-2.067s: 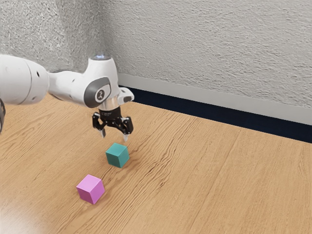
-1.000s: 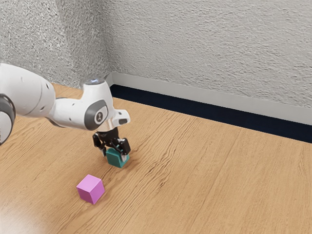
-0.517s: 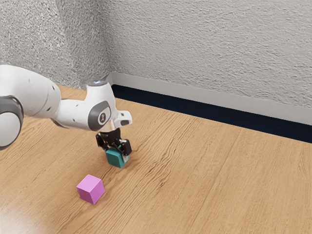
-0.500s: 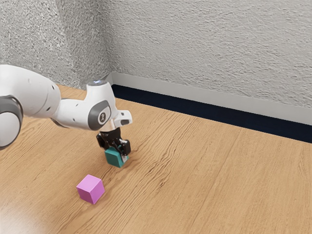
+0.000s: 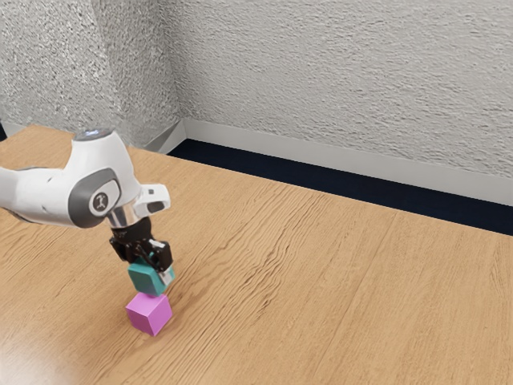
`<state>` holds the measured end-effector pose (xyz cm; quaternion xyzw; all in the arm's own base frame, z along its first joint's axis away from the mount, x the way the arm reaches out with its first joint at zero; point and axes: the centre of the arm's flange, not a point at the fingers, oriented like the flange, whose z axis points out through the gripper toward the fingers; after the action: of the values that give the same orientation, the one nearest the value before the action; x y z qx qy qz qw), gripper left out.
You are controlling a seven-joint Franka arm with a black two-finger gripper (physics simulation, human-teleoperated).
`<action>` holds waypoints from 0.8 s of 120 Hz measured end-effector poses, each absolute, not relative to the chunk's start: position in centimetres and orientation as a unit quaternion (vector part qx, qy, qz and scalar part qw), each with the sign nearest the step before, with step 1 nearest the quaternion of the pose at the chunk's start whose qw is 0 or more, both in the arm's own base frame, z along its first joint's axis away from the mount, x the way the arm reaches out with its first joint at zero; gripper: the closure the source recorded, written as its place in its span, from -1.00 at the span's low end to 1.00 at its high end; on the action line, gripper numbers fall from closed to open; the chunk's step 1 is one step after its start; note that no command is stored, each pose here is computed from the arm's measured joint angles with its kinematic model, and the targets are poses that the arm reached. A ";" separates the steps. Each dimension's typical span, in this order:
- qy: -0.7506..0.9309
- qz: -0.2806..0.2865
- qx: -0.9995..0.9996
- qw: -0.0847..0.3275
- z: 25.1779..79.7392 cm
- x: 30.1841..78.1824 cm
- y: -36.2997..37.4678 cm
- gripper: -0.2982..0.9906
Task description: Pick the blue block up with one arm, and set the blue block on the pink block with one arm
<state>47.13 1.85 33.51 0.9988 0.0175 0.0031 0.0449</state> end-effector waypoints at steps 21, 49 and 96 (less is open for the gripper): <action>0.035 -0.006 0.998 0.044 33.0 46.1 1.7 0.11; 0.047 -0.011 0.998 0.039 33.0 44.3 2.0 0.11; 0.014 -0.015 1.000 0.011 32.5 44.7 1.8 0.10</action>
<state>44.70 1.85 32.52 0.9997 0.0137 -0.0153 0.0114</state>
